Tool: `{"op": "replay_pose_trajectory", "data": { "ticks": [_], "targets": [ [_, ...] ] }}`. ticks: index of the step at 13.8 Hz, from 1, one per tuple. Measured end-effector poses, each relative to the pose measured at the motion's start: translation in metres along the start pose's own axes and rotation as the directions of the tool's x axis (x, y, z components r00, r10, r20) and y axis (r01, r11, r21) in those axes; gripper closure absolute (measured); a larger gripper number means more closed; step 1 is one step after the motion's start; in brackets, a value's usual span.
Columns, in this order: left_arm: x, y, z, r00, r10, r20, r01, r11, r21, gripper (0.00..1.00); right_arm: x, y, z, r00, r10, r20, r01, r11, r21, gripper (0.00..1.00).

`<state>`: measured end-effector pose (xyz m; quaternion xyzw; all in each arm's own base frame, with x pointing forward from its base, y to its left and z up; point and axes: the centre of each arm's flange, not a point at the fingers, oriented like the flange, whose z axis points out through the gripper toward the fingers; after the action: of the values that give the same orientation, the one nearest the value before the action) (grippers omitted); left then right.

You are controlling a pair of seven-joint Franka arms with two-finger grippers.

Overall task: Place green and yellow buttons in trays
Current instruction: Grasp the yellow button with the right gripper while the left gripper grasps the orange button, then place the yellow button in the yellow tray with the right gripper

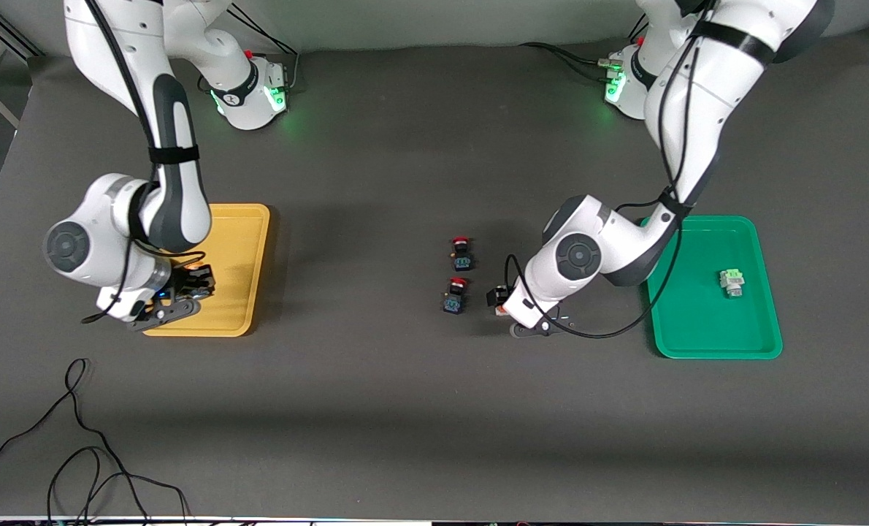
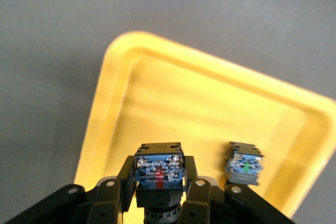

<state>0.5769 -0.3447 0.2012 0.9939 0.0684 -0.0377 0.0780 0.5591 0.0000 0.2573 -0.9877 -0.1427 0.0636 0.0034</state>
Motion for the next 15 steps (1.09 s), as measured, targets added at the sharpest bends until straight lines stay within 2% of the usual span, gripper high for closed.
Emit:
{"op": "replay_pose_trajectory", "data": {
  "ticks": [5,7,10,11,14,15],
  "targets": [
    [-0.001,0.003,0.004,1.000,-0.011,-0.005,0.011,1.000,0.010,0.04,-0.003,-0.011,0.045,0.999,0.016,0.028,-0.017,0.999,0.030,0.59],
    [-0.003,0.004,0.010,1.000,-0.009,0.002,0.009,1.000,0.014,0.04,-0.002,-0.013,0.052,0.999,0.032,0.027,-0.033,0.999,0.039,0.45],
    [-0.007,0.007,0.021,1.000,-0.006,0.004,0.006,1.000,0.021,0.08,0.006,-0.015,0.043,1.000,0.029,0.011,-0.029,0.998,0.051,0.12],
    [-0.008,0.009,0.023,1.000,-0.009,0.001,0.009,1.000,0.023,0.19,0.012,-0.017,0.035,1.000,0.025,0.013,-0.026,0.998,0.064,0.02],
    [-0.006,0.014,0.021,0.999,-0.048,-0.014,0.048,0.999,0.021,0.55,0.030,-0.019,-0.008,0.999,0.030,0.024,-0.032,0.996,0.084,0.00],
    [-0.003,0.016,0.016,0.998,-0.055,-0.022,0.055,0.998,0.016,0.59,0.036,-0.021,-0.027,0.998,0.038,0.047,-0.042,0.996,0.084,0.00]
  ]
}}
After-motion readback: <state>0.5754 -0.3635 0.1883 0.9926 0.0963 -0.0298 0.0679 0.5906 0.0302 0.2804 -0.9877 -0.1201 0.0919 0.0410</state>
